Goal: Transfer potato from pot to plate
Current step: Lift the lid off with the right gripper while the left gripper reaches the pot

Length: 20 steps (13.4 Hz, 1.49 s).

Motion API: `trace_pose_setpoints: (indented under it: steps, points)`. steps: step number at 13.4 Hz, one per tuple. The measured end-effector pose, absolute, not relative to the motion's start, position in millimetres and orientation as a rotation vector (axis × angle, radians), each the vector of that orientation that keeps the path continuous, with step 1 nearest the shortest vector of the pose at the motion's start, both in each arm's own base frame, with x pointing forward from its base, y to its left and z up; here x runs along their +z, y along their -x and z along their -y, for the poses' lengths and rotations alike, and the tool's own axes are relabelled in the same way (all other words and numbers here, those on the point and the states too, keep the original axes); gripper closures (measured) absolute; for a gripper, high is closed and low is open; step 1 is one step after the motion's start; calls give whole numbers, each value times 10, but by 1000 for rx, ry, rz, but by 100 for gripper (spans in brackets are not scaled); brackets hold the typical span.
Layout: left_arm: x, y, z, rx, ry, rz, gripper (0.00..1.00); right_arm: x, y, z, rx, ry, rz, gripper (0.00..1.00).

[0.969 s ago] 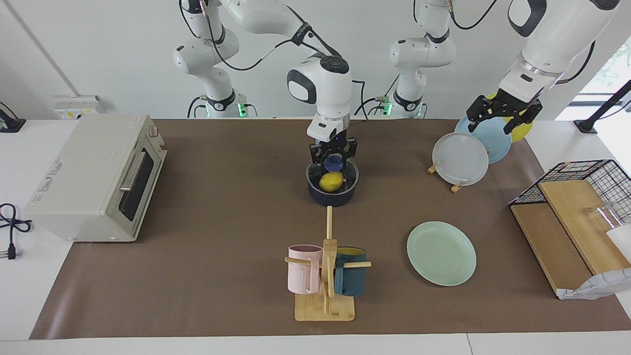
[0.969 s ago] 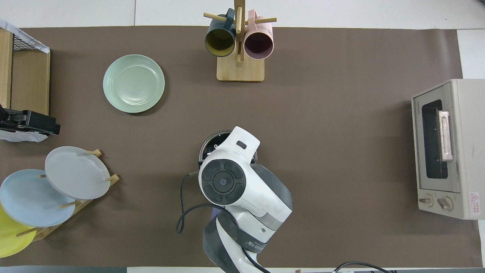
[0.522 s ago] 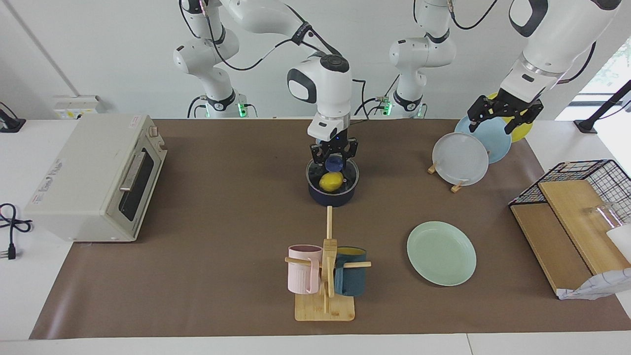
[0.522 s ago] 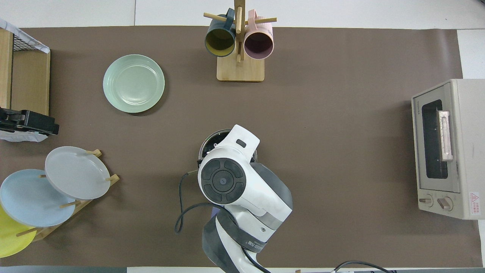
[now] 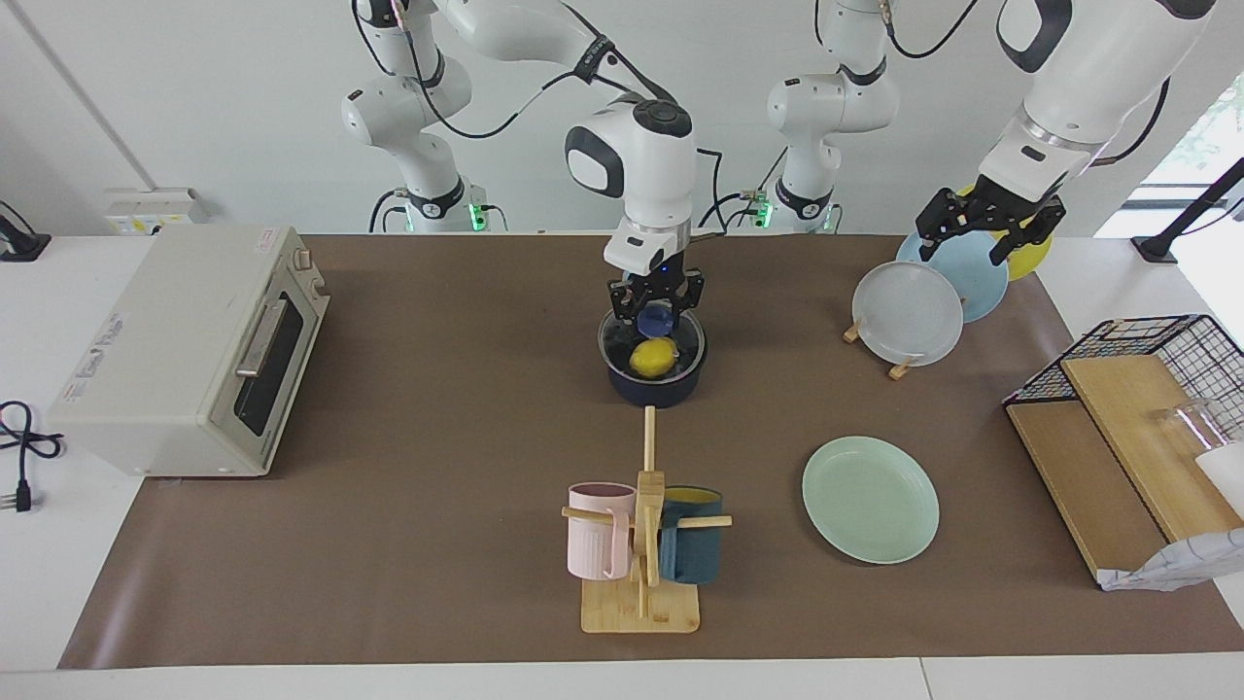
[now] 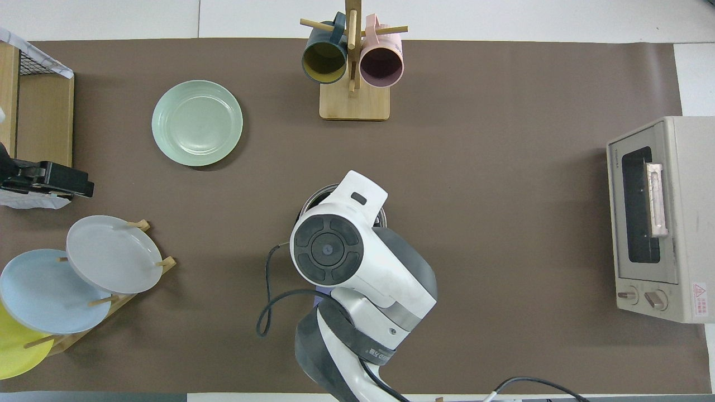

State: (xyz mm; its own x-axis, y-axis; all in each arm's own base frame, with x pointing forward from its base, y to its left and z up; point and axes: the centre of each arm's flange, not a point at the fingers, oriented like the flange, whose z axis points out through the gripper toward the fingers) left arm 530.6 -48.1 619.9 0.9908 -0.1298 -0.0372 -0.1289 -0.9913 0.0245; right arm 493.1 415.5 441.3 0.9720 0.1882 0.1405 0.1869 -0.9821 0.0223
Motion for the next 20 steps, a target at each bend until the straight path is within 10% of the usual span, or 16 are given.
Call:
trace_pose_setpoints:
  steps: [9, 20]
  points:
    - [5988, -4976, 1681, -84, -3135, 67, 0, 4405, -6338, -1500, 121, -3112, -537, 33]
    - [4463, -4345, 3666, 35, -3090, -20, 0, 3439, -6532, -327, 98, -3115, -573, 33]
